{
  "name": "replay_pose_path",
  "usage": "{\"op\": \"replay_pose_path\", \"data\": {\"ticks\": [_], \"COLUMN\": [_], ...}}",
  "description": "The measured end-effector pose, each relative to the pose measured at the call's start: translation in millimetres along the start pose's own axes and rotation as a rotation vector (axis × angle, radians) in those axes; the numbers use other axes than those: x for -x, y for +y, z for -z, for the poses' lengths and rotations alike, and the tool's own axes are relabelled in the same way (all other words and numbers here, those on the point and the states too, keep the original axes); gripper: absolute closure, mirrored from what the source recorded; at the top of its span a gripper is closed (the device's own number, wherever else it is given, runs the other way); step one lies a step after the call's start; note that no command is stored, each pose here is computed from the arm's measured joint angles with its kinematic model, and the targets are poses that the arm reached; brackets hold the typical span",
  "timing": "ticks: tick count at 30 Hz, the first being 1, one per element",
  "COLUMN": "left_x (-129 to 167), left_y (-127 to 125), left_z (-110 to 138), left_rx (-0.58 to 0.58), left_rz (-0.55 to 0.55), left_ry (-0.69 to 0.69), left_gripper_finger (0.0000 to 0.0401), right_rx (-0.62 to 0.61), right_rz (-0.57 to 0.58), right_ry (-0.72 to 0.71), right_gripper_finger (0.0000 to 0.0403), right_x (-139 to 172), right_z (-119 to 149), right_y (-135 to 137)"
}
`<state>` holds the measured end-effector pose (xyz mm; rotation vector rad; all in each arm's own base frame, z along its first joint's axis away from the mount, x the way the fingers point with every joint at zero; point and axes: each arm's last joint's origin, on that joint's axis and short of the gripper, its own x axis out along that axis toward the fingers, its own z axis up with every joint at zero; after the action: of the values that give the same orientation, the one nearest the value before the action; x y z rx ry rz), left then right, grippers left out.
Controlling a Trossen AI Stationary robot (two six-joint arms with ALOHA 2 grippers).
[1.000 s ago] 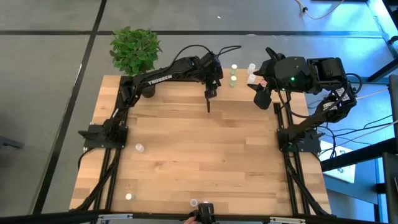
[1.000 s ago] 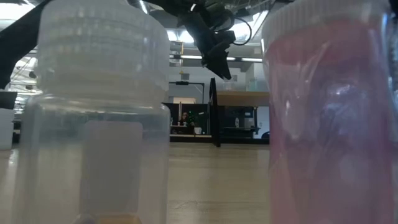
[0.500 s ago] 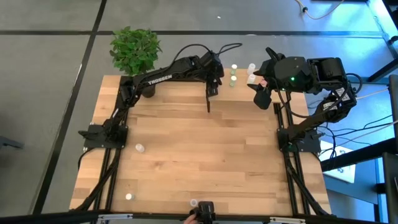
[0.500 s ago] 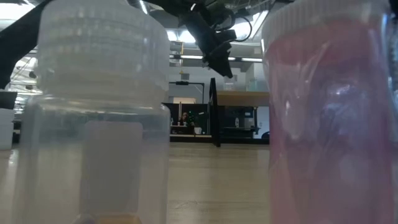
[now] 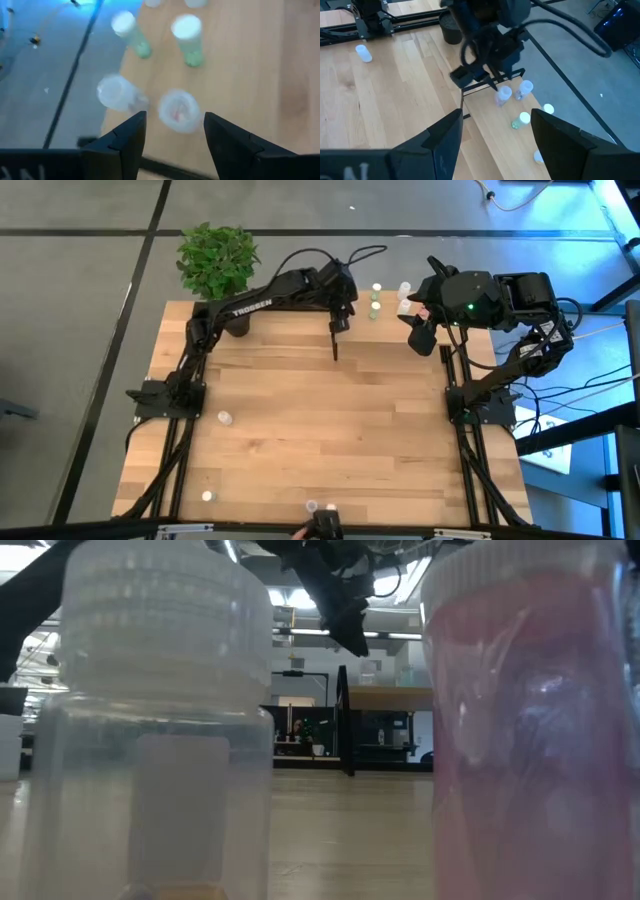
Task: Pick and place medicine bottles onto shelf by color
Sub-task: Put the pink pill bottle aligned with the other pink pill bottles on the shelf
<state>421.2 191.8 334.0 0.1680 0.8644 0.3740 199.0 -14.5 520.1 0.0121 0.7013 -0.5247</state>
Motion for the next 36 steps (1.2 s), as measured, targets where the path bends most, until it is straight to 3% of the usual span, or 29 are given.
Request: {"op": "replay_pose_path", "data": {"ticks": [10,20,25,36], "left_x": [74.6,166.1,206.0,239.5], "left_y": [-26.9,-55.7,-78.4,-151.1], "left_z": [-0.1,22.4,29.5,40.5], "left_rx": [0.124,0.344,0.444,0.565], "left_rz": [-0.006,0.021,0.015,0.040], "left_ry": [0.091,0.240,0.229,0.237], "left_gripper_finger": [0.0207,0.0207,0.0207,0.0207], "right_rx": [-0.003,-0.006,-0.006,-0.006], "right_rz": [-0.011,-0.028,-0.028,-0.028], "right_ry": [-0.005,-0.008,-0.008,-0.009], "right_gripper_finger": [0.0166,0.0166,0.0166,0.0166], "right_x": [0.0,0.0,0.0,0.0], "right_z": [-0.7,-1.2,-1.2,-1.3], "right_y": [0.5,1.1,1.1,1.1]}}
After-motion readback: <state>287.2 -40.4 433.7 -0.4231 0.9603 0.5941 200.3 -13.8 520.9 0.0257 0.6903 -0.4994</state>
